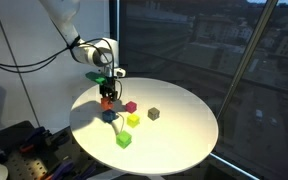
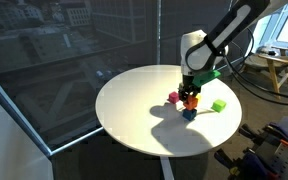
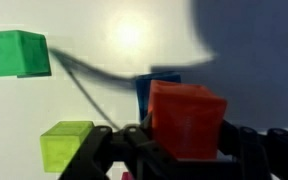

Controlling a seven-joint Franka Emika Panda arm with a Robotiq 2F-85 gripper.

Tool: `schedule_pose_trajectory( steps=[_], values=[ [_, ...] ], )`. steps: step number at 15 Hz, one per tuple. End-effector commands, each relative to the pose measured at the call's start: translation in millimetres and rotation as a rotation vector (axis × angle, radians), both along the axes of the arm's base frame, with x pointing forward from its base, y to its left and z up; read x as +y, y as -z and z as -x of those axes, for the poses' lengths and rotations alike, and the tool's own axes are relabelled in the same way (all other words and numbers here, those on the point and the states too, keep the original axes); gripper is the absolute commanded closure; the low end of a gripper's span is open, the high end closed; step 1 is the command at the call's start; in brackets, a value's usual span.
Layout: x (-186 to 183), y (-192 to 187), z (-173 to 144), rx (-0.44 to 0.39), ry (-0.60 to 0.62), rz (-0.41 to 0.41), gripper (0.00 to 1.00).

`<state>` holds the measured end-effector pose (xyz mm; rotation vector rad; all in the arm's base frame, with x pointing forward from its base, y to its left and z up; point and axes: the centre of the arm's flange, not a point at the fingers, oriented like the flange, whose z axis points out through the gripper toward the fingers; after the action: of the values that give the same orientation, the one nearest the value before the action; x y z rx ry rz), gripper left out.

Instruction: Put the.orange block on the blue block

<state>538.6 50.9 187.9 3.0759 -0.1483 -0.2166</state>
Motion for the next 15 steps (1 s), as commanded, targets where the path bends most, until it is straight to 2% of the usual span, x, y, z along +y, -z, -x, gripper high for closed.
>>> schedule_pose_trajectory(
  steps=[1,7,15],
  values=[
    [-13,-4,14,-0.024,0.003,-0.006,0.77],
    [-11,6,20,-0.039,-0.003,-0.002,0.77],
    [-13,13,20,-0.008,-0.017,-0.016,0.77]
  ],
)
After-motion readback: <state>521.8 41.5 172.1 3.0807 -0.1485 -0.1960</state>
